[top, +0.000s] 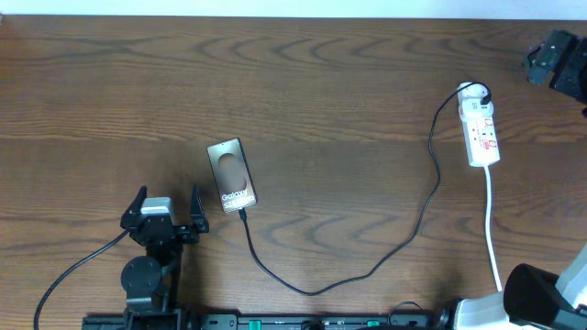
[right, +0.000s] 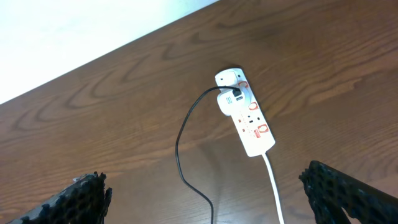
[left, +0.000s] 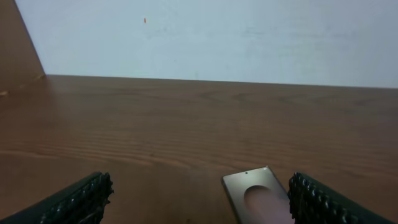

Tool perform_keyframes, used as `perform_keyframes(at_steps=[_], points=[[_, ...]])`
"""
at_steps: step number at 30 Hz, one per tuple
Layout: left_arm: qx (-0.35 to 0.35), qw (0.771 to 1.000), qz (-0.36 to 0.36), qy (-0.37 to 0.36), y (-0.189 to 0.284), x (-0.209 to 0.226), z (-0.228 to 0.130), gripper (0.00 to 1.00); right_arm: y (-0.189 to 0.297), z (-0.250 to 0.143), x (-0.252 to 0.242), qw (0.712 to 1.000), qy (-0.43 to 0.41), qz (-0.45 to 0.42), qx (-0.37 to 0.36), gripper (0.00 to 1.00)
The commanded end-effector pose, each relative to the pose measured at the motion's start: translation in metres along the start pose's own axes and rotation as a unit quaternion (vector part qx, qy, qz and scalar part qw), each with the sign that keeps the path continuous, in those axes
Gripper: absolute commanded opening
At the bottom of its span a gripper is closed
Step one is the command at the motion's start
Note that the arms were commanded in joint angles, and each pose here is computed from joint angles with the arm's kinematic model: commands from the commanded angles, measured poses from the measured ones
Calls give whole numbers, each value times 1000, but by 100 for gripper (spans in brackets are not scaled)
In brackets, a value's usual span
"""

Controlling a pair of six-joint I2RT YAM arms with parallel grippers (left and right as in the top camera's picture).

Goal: Plug charger to phone and switch on socket

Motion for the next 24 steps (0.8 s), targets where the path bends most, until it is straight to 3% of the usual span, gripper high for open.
perform_keyframes(at_steps=[1, 24], points=[[25, 998, 4, -51, 0, 1, -14, 93, 5, 2, 3, 1000, -5, 4, -8, 99], [25, 999, 0, -45, 0, 0, -13, 93, 5, 2, 3, 1000, -5, 4, -8, 99]])
Point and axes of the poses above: each gripper's point midway between its finger pads, its own y axis back along the fingers, its own x axis along the line the jaws close on, z = x × y, the point moved 1 cm from there along y, back along the fingers, and after that the axes turned 4 degrees about -y, right-handed, at the moved point
